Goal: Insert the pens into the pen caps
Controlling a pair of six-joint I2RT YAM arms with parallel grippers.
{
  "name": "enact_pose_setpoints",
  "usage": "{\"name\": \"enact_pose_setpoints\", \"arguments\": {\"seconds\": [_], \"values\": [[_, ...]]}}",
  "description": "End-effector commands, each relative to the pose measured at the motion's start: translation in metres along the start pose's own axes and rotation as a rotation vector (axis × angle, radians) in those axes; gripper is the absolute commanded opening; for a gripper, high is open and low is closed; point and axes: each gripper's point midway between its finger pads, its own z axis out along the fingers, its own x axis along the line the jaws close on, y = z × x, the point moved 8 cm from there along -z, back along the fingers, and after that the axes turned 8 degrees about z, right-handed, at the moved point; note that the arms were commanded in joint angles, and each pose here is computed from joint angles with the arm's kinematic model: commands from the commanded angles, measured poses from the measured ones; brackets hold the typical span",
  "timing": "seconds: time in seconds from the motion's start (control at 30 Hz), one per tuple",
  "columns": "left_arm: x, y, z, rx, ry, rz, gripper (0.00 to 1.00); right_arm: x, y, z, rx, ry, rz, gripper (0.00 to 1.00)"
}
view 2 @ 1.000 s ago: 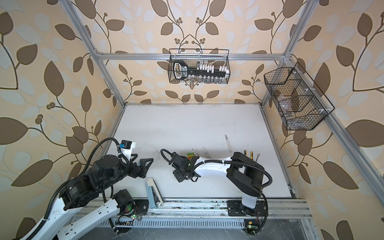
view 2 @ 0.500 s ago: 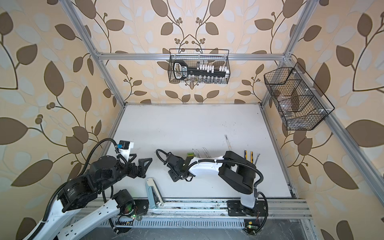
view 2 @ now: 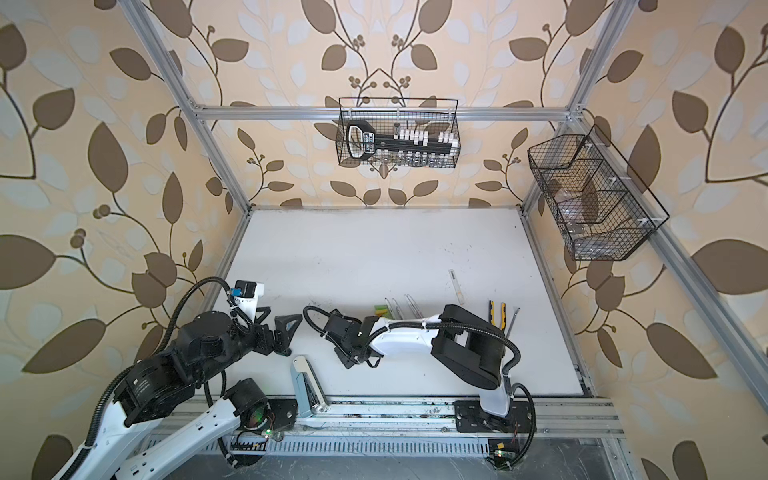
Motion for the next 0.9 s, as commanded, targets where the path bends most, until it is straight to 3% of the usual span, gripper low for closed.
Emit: {"name": "enact_pose_setpoints", "arguments": {"seconds": [0.0,0.33,0.63,0.87], "values": [[0.003,0.005,-0.006,-0.064,0.010,-0.004,0.99,-0.001,-0.007,0.008,0.042,-0.073,-0.018,0.33],[0.007,0.005,-0.011,-0.092,0.026,-0.019,0.99,0.003,-0.008,0.017,0.052,-0.072,-0.030,0.29],[0.007,0.005,-0.012,-0.097,0.029,-0.021,0.99,-0.001,0.004,0.013,0.025,-0.063,-0.021,0.17],[0.005,0.006,-0.010,-0.091,0.008,-0.023,0.99,-0.009,0.016,-0.016,-0.134,-0.022,-0.063,0.15]]}}
